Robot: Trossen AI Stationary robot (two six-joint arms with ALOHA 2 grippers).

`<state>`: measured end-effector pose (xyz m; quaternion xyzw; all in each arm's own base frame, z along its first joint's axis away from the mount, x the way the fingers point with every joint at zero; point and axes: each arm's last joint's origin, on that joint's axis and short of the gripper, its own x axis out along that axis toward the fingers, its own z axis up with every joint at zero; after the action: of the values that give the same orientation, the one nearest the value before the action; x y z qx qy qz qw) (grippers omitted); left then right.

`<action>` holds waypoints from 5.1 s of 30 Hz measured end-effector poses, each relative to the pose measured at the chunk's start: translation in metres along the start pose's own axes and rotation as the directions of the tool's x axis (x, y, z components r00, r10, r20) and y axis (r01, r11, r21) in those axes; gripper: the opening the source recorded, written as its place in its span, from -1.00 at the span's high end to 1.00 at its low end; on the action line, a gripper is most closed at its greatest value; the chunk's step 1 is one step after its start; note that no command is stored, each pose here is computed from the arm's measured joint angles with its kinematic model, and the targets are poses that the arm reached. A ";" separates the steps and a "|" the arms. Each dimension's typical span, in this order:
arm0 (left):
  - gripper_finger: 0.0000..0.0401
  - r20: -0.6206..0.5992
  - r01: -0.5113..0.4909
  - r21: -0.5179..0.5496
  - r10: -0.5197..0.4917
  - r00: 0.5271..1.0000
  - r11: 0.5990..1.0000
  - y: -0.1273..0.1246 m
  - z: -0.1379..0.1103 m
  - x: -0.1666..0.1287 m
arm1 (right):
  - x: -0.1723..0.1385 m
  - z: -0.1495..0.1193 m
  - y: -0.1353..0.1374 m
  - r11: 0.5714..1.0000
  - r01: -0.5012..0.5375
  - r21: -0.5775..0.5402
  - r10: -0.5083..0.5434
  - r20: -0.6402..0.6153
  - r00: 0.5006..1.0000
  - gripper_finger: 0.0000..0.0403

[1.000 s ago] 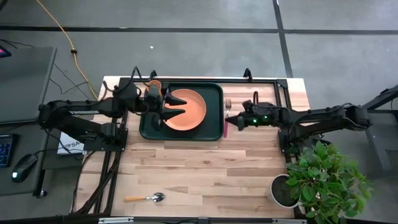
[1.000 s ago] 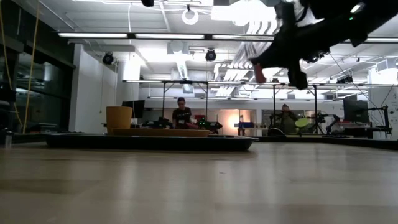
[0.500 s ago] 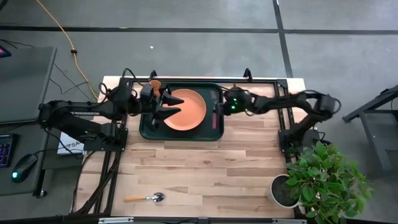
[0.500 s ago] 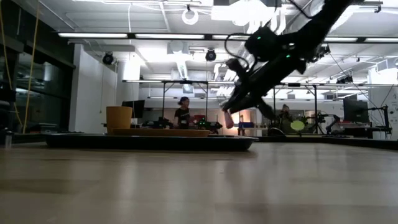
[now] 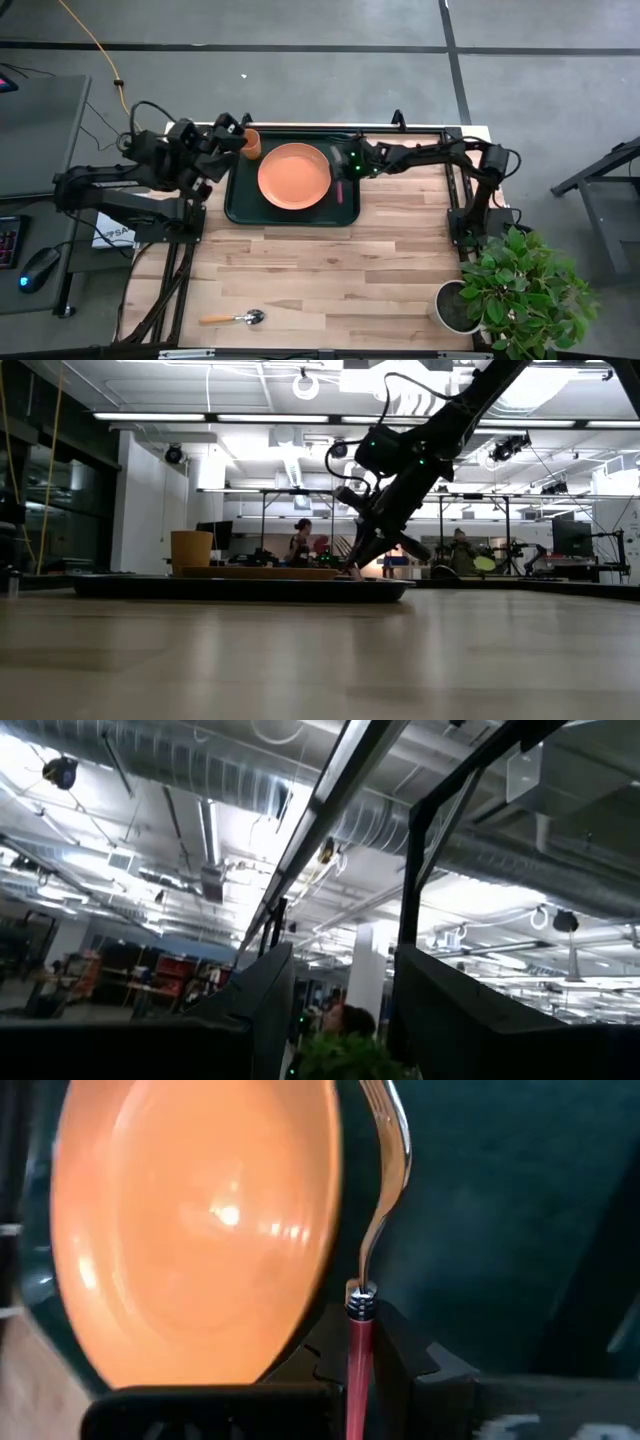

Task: Pick and place plate/cup/fork/spoon on tray
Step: Put the pink fork on the black serving tray, then put the yellow spoon on the black serving tray

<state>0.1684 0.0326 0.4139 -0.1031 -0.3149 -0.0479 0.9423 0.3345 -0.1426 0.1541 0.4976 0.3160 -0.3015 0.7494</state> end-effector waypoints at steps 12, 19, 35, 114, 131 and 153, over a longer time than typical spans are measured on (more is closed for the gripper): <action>0.20 0.018 0.007 -0.012 -0.006 1.000 1.000 -0.003 0.005 -0.003 | 0.004 0.006 -0.007 0.981 0.041 0.189 -0.051 0.049 0.997 0.98; 0.20 0.021 0.007 -0.013 -0.007 1.000 1.000 -0.003 0.006 -0.003 | 0.024 0.002 -0.009 0.967 -0.016 0.253 0.022 -0.021 1.000 0.98; 0.20 0.031 0.009 0.023 -0.010 0.999 1.000 -0.003 0.007 -0.003 | 0.020 0.013 0.010 0.958 -0.110 0.266 0.109 0.018 0.994 0.98; 0.20 0.028 -0.003 0.014 0.003 1.000 1.000 -0.003 0.006 -0.003 | -0.099 -0.009 0.009 0.956 -0.056 -0.289 0.062 0.011 0.998 0.29; 0.20 -0.161 -0.100 -0.006 0.098 0.982 0.995 0.008 -0.016 -0.002 | -0.261 -0.081 0.067 0.627 -0.070 -0.776 0.572 0.398 0.718 0.29; 0.20 -0.282 -0.136 0.130 0.168 0.945 0.982 0.015 -0.032 -0.003 | -0.268 -0.080 0.073 0.566 -0.098 -0.819 0.654 0.373 0.658 0.29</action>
<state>0.1866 0.0396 0.3846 -0.0676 -0.1657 0.0278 0.9835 0.2105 -0.0073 0.3775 0.0719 0.0076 -0.1158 0.9906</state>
